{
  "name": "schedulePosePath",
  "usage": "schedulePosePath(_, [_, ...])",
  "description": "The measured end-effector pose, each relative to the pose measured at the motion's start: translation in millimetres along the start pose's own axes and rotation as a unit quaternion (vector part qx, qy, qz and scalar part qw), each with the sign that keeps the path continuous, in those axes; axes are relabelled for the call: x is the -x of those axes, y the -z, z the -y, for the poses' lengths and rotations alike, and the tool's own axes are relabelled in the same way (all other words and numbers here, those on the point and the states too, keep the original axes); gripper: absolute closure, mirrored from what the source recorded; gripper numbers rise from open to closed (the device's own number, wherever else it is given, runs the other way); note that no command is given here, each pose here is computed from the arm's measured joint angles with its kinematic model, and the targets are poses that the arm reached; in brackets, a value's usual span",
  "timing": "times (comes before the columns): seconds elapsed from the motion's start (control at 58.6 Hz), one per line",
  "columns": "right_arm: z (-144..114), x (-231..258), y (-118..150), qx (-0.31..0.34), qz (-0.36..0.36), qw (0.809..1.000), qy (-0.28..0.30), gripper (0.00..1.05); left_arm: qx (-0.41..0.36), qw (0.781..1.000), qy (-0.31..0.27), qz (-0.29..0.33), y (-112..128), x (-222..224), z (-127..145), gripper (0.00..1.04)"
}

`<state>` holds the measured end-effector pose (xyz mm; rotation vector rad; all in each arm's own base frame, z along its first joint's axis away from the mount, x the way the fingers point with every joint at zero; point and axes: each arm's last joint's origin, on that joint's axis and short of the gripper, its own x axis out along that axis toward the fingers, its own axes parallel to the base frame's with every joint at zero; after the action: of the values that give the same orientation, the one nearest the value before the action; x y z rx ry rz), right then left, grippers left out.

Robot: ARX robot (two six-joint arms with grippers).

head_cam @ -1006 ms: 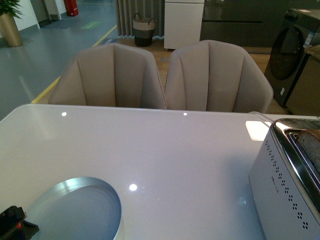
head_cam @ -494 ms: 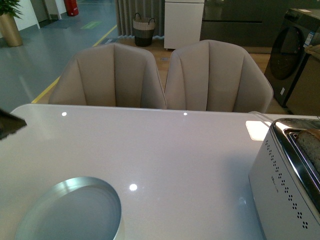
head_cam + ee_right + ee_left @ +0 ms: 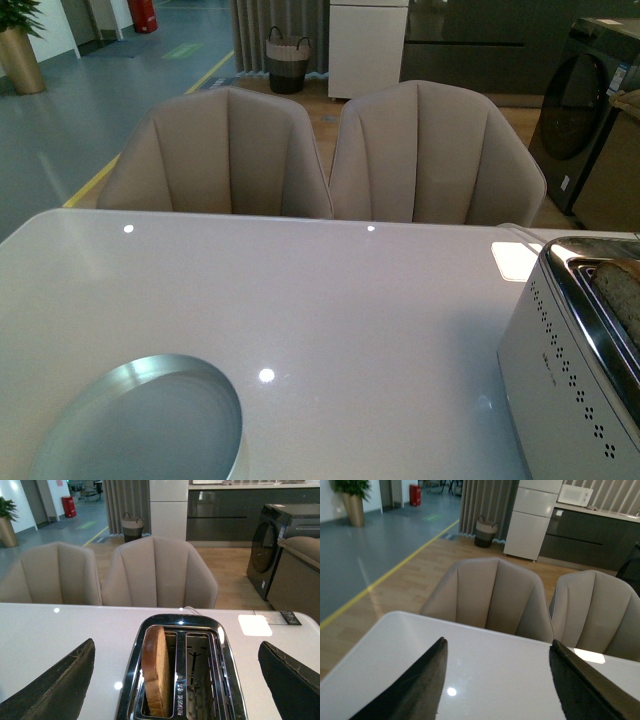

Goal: Left arm holds plate, right arm toasts bread

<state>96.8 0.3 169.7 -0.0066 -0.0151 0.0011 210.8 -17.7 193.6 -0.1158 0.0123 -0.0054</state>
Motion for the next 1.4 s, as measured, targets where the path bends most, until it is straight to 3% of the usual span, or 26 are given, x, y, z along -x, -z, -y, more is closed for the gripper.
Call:
schedulePosePath(0.307, [0,0,0,0.000,0.000,1.000,0.000,0.09,-0.047,0.999,-0.003,0.002,12,36,-18,1.02])
schedulePosePath(0.665, [0,0,0,0.000,0.000,1.000,0.000,0.09,-0.051,0.999,-0.002,-0.003,30,66,-20,1.02])
schedulePosePath(1.398, [0,0,0,0.000,0.000,1.000,0.000,0.09,-0.052,0.999,-0.001,0.013,21,95,-19,1.02])
